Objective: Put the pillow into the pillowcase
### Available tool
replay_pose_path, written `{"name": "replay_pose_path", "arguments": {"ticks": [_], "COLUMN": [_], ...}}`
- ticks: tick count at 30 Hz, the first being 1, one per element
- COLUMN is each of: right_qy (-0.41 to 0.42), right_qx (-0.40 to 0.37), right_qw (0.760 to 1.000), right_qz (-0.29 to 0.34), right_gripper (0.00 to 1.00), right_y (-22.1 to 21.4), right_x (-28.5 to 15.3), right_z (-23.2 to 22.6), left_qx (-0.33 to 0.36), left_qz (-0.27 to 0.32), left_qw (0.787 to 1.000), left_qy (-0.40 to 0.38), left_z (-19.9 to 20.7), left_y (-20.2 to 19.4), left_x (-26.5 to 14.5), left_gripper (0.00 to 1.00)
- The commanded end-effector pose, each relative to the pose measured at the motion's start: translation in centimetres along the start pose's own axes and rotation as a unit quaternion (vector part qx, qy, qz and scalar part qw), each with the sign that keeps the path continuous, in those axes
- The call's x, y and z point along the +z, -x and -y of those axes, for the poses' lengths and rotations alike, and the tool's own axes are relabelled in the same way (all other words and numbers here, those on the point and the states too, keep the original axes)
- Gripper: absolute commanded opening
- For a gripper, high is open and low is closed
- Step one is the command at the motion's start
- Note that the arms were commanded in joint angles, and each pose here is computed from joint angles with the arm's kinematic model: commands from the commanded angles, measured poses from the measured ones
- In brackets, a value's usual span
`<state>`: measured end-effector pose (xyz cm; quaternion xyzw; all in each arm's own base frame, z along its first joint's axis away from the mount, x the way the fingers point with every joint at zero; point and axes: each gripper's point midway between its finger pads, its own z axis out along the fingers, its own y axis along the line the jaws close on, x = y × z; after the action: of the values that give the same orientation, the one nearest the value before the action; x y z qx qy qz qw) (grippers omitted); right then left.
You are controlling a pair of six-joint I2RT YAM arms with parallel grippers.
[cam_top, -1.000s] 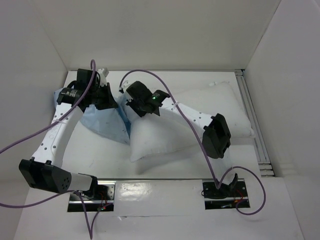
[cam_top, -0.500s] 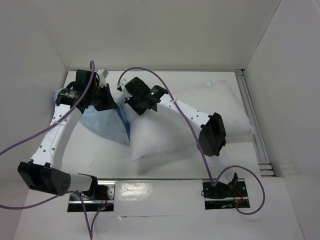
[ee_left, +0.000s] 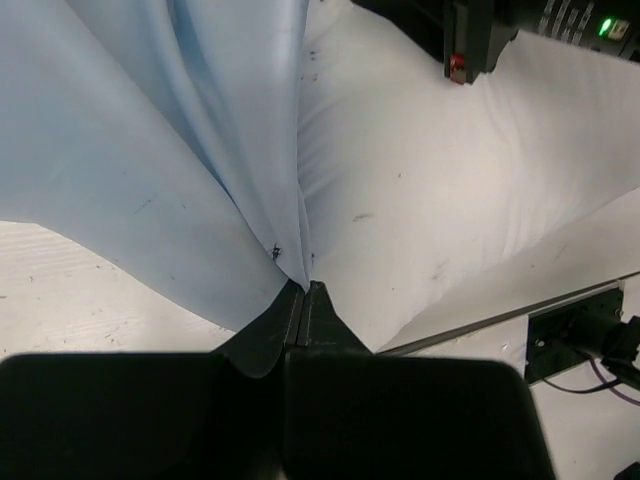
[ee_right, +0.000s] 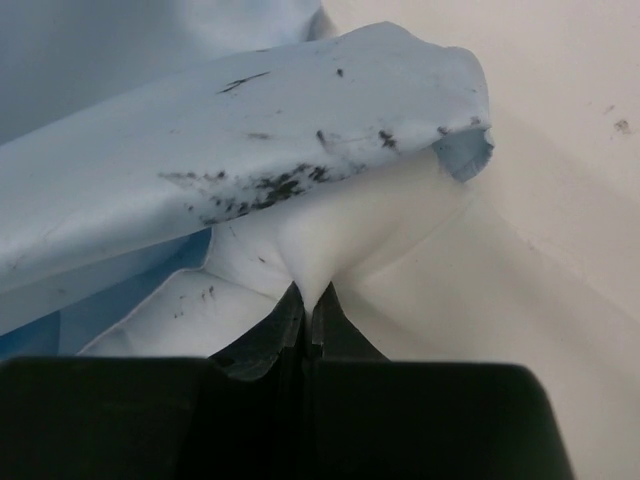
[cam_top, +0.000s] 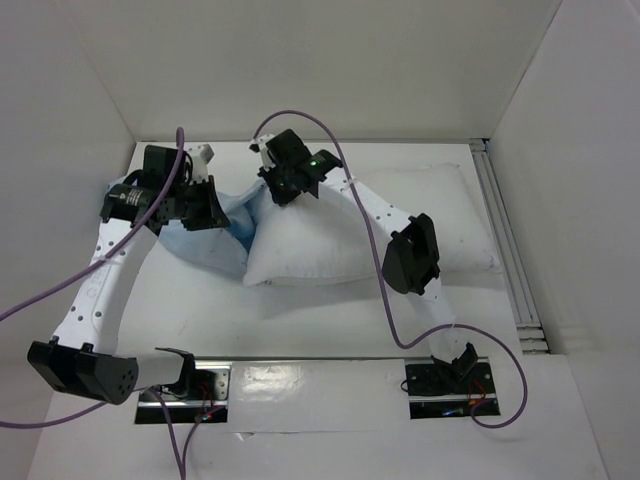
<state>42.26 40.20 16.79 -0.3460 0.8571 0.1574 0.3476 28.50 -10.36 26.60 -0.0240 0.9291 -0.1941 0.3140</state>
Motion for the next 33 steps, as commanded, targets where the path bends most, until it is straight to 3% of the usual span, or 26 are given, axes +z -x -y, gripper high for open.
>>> {"name": "replay_pose_path", "arguments": {"ticks": [1, 8, 14, 18, 24, 33], "right_qy": [0.0, -0.038, 0.029, 0.077, 0.123, 0.124], "right_qx": [0.047, 0.177, 0.279, 0.352, 0.387, 0.423], "right_qw": [0.998, 0.979, 0.957, 0.929, 0.909, 0.892], "right_qz": [0.043, 0.093, 0.074, 0.085, 0.092, 0.103], "right_gripper": [0.0, 0.0, 0.0, 0.0, 0.0, 0.0], "right_y": [2.3, 4.8, 3.3, 3.3, 3.6, 4.3], "right_x": [-0.7, -0.9, 2.0, 2.6, 3.2, 3.1], "right_z": [0.9, 5.0, 5.9, 7.2, 7.6, 8.8], "left_qx": [0.026, 0.03, 0.042, 0.049, 0.057, 0.081], "left_qz": [0.008, 0.006, -0.002, -0.007, -0.021, -0.026], "left_qw": [1.0, 0.999, 0.999, 0.998, 0.998, 0.996], "left_qy": [-0.013, -0.012, -0.032, -0.029, -0.021, -0.028], "left_z": [0.6, 0.6, 1.4, 1.3, 1.0, 1.4], "left_y": [-0.5, -1.0, -1.6, -2.5, -3.3, -4.4], "left_x": [-2.0, -2.6, -2.7, -2.9, -2.2, -2.6], "left_gripper": [0.0, 0.0, 0.0, 0.0, 0.0, 0.0]}}
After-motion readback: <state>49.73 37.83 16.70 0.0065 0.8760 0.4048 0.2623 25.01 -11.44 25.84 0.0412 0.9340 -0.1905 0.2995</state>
